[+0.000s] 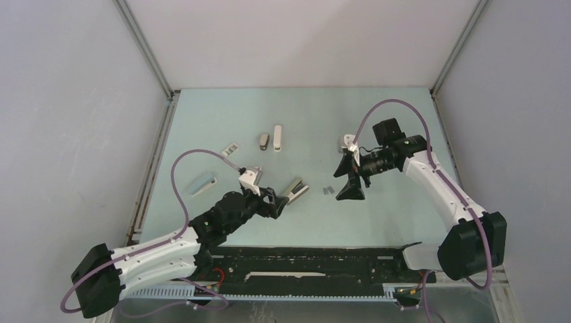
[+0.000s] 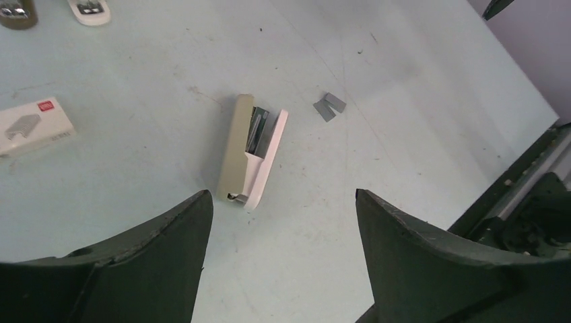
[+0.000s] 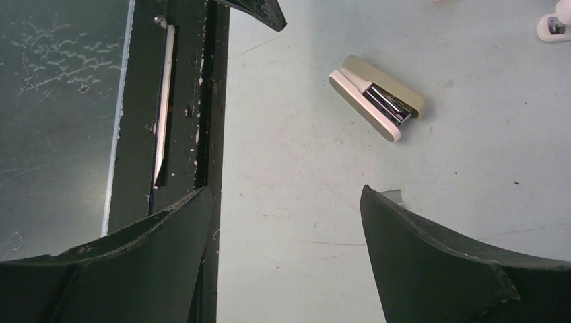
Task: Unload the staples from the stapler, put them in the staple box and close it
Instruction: Pick up the stapler from the center of the board.
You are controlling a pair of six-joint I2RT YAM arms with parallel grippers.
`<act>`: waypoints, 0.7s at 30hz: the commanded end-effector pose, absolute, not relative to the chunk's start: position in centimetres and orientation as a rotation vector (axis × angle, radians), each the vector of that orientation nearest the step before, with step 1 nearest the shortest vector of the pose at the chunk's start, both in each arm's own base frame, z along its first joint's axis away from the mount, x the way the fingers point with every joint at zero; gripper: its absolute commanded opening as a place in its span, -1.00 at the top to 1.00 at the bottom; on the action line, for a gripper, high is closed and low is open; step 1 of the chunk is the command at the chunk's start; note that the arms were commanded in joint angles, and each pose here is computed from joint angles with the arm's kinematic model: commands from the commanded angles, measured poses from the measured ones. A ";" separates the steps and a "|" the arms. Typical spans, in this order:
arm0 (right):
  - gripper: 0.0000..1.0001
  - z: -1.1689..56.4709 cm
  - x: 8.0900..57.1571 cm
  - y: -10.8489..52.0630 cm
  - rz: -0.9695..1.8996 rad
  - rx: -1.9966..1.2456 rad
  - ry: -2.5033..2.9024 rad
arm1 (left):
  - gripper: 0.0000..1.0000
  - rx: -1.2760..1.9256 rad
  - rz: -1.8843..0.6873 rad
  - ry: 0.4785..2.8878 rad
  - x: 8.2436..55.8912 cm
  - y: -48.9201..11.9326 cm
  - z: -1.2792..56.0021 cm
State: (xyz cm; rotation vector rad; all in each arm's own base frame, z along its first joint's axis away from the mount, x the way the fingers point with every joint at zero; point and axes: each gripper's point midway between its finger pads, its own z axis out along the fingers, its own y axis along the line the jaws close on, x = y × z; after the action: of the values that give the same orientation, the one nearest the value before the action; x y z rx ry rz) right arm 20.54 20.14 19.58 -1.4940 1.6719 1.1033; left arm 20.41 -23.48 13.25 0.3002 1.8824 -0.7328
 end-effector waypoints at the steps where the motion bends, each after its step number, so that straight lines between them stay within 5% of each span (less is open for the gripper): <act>1: -0.80 19.4 20.8 20.9 1.079 -1.513 1.683 | -0.66 0.240 -0.879 1.850 20.0 -24.2 13.8; 21: -0.79 16.7 20.2 22.8 1.080 -1.584 1.753 | -0.68 0.192 -0.938 1.905 20.2 -24.6 11.6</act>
State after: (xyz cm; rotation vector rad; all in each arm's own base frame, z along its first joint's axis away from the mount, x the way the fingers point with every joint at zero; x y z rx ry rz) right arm 20.12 22.43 16.89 -1.5773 1.7510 1.0878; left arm 20.20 -24.70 11.90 0.2152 1.9135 -0.9124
